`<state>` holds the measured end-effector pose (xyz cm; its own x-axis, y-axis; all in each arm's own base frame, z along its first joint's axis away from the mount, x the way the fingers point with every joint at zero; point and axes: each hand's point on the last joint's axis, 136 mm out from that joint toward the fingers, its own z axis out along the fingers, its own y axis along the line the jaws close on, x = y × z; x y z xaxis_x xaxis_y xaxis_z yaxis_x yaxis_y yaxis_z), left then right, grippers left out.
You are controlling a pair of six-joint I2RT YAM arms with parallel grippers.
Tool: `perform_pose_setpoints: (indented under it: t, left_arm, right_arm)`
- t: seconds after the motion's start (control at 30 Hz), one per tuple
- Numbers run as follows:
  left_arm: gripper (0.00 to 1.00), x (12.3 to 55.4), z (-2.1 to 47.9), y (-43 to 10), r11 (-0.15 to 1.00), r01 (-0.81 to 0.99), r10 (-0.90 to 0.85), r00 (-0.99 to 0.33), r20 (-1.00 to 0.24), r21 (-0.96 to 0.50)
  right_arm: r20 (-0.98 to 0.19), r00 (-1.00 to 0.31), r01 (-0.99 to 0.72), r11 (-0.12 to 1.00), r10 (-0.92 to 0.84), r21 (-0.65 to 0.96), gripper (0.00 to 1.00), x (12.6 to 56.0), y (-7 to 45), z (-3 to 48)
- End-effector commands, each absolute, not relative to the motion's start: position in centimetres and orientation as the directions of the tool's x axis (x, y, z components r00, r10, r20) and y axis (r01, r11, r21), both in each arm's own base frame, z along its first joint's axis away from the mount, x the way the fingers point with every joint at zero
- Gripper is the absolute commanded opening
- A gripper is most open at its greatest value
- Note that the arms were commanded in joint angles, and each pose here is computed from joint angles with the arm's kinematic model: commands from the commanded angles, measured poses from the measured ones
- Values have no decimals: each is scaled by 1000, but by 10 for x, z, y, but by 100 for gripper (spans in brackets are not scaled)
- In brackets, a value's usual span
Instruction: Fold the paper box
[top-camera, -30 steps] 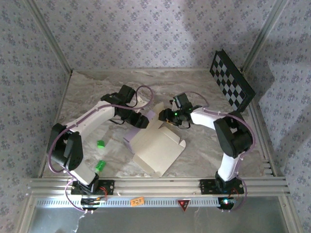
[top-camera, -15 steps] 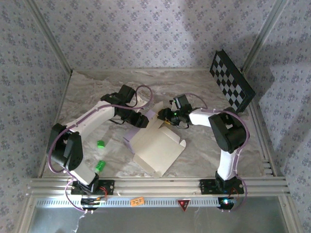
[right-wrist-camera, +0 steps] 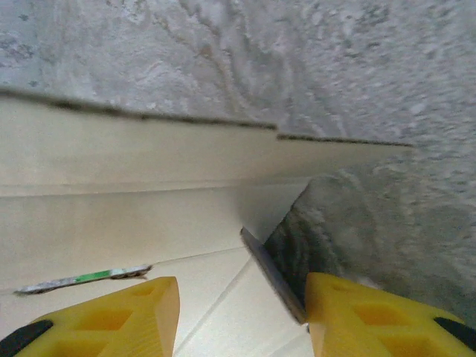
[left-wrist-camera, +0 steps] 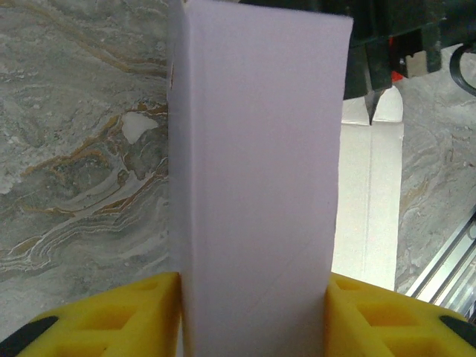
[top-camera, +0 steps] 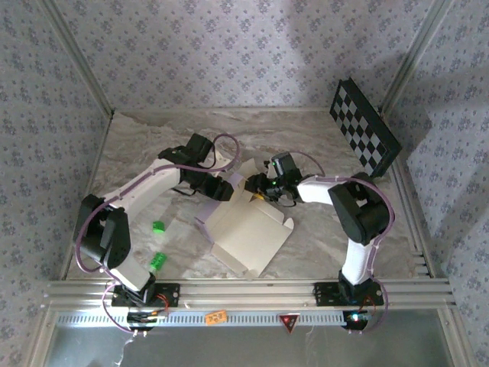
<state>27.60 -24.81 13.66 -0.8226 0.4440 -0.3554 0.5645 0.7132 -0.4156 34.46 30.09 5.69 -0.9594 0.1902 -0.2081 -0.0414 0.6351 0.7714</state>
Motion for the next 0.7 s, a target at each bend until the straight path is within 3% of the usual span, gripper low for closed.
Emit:
perform_pose_setpoints:
  t: [0.0, 0.67]
  left_arm:
    - [48, 276, 140, -248, 718, 555, 430, -828, -360, -420]
    - [48, 276, 138, -247, 734, 535, 414, -840, -349, -417]
  right_arm:
    - [-214, -959, -71, 573, 186, 817, 50, 340, 313, 74]
    - [-227, -957, -114, 480, 182, 870, 58, 327, 324, 85]
